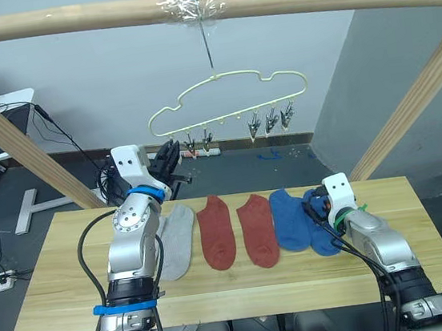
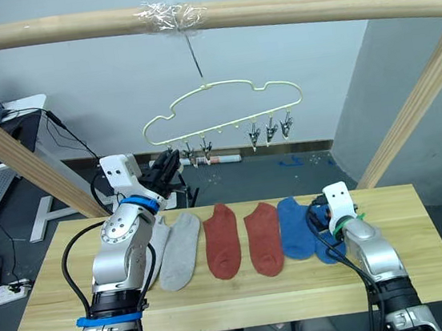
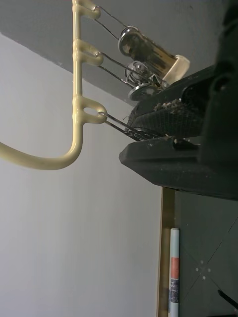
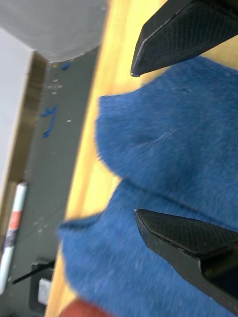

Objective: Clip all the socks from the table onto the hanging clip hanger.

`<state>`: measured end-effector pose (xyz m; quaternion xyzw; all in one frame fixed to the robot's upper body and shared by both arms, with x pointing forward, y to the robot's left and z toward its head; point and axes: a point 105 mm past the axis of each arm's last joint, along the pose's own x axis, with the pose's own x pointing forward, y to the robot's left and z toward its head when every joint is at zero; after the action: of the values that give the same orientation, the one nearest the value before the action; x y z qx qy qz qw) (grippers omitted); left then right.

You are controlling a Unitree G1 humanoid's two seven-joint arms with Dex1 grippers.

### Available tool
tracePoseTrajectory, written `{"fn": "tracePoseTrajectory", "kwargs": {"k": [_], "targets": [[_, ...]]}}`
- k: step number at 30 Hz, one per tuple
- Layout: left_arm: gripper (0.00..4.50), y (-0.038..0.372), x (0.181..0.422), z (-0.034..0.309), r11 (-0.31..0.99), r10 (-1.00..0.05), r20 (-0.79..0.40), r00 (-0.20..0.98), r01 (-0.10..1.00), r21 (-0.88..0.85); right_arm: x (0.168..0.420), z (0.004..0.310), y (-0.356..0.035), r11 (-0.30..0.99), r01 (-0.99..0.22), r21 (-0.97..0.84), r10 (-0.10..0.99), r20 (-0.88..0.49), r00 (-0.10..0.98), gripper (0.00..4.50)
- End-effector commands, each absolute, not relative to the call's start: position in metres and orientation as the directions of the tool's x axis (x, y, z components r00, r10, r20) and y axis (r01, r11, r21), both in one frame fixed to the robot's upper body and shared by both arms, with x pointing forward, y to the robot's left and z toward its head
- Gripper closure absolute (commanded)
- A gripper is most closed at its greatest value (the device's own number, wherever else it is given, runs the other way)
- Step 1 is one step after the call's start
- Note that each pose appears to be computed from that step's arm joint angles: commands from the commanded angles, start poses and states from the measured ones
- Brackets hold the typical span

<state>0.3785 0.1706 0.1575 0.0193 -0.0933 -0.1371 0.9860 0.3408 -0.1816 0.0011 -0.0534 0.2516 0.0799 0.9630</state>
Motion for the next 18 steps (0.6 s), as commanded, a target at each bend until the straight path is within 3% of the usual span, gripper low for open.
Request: {"fn": "tracePoseTrajectory", "kwargs": {"k": [1, 6, 9, 18], "targets": [[4.33, 0.172, 0.377, 0.167, 0.963, -0.270, 0.208, 0.940, 0.259, 0.079, 0.336, -0.006, -0.195, 0.985, -0.149, -0.089, 0.082, -0.517, 0.852, 0.00], [4.33, 0.169, 0.377, 0.167, 0.961, -0.277, 0.211, 0.937, 0.267, 0.078, 0.330, -0.013, -0.193, 0.987, -0.152, -0.048, 0.103, -0.536, 0.838, 0.00], [4.33, 0.172, 0.379, 0.166, 0.964, -0.267, 0.206, 0.941, 0.260, 0.062, 0.331, -0.011, -0.184, 0.978, -0.201, -0.061, 0.141, -0.517, 0.844, 0.61], [4.33, 0.179, 0.383, 0.167, 0.959, -0.282, 0.193, 0.940, 0.279, 0.044, 0.316, -0.021, -0.196, 0.935, -0.306, -0.180, 0.166, -0.538, 0.826, 3.86]]}}
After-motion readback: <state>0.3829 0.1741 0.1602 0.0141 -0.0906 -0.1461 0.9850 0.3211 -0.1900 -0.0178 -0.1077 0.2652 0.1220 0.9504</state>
